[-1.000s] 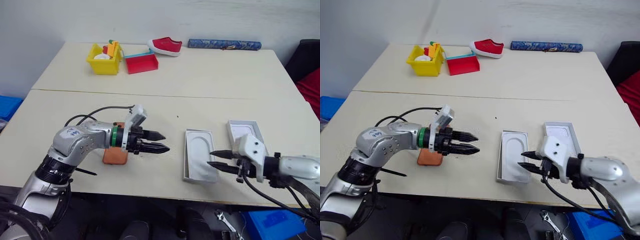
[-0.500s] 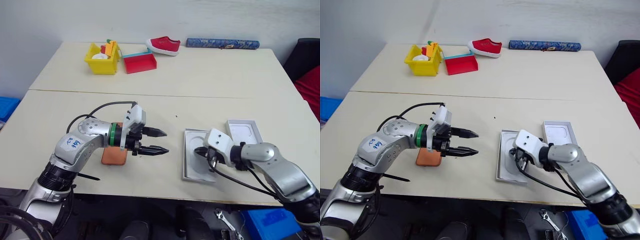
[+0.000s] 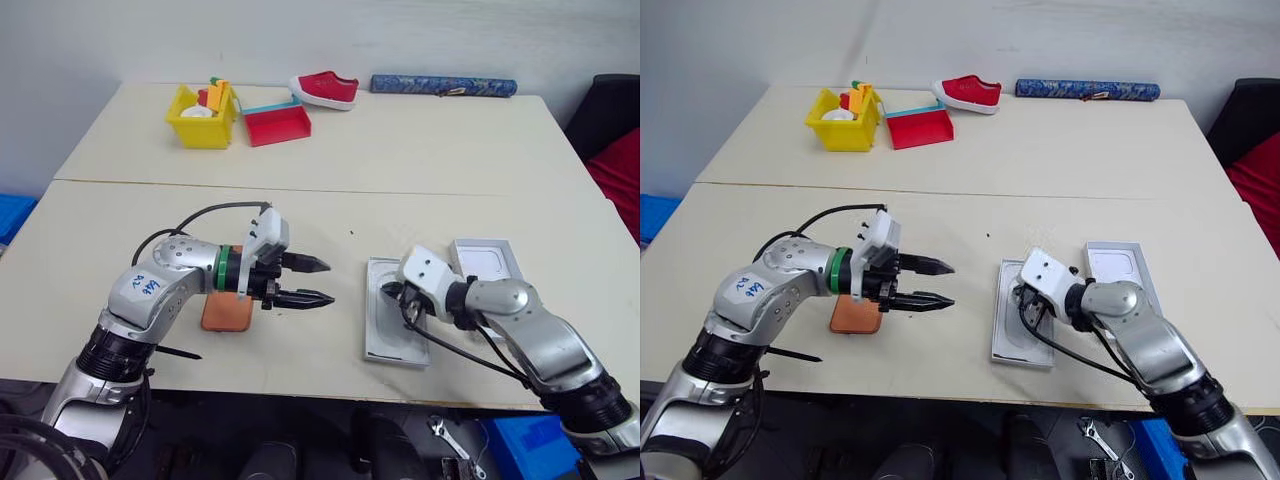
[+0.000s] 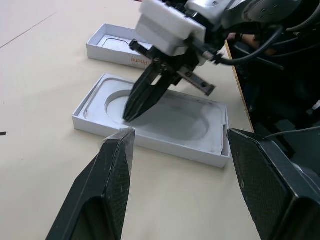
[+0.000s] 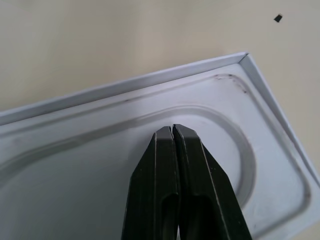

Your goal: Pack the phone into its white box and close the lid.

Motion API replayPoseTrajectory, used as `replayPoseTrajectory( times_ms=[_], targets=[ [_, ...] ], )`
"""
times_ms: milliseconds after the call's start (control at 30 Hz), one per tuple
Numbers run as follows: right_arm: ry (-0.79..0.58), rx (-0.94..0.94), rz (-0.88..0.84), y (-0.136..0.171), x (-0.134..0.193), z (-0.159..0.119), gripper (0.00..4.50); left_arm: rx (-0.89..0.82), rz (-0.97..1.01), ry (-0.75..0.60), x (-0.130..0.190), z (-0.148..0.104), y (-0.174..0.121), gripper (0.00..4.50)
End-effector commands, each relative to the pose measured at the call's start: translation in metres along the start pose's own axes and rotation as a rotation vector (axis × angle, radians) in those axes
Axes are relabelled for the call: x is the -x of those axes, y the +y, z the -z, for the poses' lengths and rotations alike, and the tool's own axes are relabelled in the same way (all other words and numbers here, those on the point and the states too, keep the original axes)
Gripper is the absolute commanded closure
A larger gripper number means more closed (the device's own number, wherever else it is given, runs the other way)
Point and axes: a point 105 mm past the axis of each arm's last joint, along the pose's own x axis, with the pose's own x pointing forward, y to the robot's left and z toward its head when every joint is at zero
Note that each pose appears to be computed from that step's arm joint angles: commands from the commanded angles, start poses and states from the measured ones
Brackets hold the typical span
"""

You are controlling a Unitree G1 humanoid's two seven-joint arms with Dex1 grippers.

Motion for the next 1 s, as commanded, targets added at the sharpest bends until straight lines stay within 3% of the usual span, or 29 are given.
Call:
replayPoseTrajectory(
  times_ms=[33, 167, 400, 600, 767, 967, 1000],
  targets=[
    [-0.003, 0.049, 0.005, 0.000, 0.026, -0.010, 4.46, -0.025, 0.004, -0.012, 0.001, -0.005, -0.002, 1.42],
    [0.024, 0.033, 0.003, 0.004, 0.031, 0.000, 4.46, -0.026, 0.008, -0.013, 0.000, -0.005, -0.002, 1.42],
    [0.074, 0.080, 0.036, 0.004, 0.005, 0.021, 4.46, -0.028, 0.014, -0.015, -0.003, -0.005, -0.001, 1.42],
    [0.065, 0.082, 0.056, 0.001, -0.009, 0.018, 4.46, -0.026, 0.016, -0.019, -0.004, -0.006, 0.000, 1.42],
    [0.026, 0.033, 0.059, -0.001, 0.002, 0.008, 4.46, -0.009, -0.003, -0.011, 0.000, -0.003, 0.002, 1.42],
    [-0.155, -0.061, -0.060, 0.010, 0.030, -0.032, 4.46, 0.089, -0.064, -0.018, 0.025, 0.000, 0.006, 1.42],
    [-0.184, -0.062, -0.095, 0.013, 0.033, -0.038, 4.49, 0.123, -0.073, -0.024, 0.033, 0.001, 0.005, 1.26]
  ],
)
